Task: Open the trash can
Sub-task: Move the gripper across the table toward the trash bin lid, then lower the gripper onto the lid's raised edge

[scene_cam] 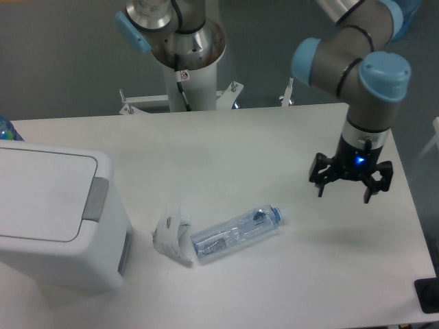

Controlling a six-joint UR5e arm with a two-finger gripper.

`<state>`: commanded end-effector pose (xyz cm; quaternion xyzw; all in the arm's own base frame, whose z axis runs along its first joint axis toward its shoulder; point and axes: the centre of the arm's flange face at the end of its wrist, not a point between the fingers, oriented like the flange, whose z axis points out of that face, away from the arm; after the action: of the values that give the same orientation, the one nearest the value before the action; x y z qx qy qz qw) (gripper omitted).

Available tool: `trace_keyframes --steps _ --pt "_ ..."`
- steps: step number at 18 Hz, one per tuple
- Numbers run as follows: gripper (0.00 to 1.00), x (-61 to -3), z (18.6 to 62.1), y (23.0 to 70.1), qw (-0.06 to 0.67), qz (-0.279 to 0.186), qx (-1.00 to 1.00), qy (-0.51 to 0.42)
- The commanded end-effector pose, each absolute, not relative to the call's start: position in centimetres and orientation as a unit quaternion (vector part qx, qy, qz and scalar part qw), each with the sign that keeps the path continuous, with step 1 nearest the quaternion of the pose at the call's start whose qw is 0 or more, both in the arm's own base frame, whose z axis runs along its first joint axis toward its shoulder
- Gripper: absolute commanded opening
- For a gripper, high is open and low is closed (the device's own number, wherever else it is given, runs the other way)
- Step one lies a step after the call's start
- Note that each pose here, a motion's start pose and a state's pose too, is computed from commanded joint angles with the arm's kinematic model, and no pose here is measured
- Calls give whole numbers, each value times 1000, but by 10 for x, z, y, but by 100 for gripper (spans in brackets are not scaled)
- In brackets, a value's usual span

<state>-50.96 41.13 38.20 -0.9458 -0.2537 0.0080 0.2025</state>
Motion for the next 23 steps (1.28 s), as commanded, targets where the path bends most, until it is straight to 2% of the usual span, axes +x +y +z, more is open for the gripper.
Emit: trace_keyframes --steps 7,13,19,23 --pt "100 -423 451 515 225 -23 -939 -258" --pt "100 -344 503 571 203 -76 -954 -205" --pt "100 -270 502 598 183 -103 -966 -151" --pt "100 -261 496 600 176 -107 -968 -146"
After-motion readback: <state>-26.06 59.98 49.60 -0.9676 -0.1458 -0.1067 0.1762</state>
